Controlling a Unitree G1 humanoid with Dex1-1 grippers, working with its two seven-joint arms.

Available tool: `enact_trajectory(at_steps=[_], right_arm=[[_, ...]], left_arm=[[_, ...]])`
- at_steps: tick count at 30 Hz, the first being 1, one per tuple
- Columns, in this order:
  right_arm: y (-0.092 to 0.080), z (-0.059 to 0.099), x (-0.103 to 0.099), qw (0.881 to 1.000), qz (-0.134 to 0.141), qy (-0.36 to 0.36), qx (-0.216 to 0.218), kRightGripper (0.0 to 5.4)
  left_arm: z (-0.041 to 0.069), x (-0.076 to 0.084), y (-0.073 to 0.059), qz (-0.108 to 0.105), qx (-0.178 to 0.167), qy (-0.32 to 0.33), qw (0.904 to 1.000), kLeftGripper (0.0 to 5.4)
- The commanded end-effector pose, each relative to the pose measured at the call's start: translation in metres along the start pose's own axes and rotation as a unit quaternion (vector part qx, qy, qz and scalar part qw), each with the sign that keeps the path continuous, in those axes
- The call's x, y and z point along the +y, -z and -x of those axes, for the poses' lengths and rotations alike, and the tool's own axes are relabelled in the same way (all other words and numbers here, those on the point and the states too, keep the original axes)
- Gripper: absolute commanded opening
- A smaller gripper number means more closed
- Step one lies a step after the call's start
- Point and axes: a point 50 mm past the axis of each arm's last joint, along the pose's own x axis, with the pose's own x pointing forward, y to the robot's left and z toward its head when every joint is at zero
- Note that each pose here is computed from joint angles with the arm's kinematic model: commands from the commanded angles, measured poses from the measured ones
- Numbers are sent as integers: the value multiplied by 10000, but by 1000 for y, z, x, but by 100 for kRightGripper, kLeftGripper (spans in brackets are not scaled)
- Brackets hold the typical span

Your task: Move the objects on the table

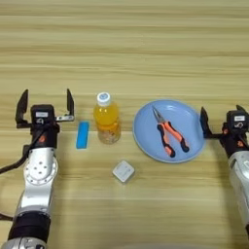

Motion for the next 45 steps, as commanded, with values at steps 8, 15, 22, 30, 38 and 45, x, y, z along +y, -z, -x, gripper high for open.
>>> enact_trajectory(at_steps=[8, 15, 22, 30, 38, 45], right_arm=[[1, 3, 7, 9999, 29, -118, 40, 535], [1, 5, 12, 9999, 27, -158, 52, 535], [1, 3, 14, 9999, 13, -125, 40, 535], [1, 3, 18, 9999, 16, -150, 44, 535], [1, 4, 19, 9999, 18, -147, 48, 535], [2, 4, 19, 9999, 21, -148, 56, 535]], left_arm=[[1, 4, -45, 214, -711, -1, 9972, 540], [2, -21, -56, 677, -645, 894, 9916, 540], [3, -50, -65, 882, -606, 1691, 9798, 540], [8, -63, -67, 1110, -537, 1982, 9724, 540], [12, -69, -59, 1091, -363, 2127, 9703, 540], [14, -74, -47, 965, -86, 2261, 9693, 540]])
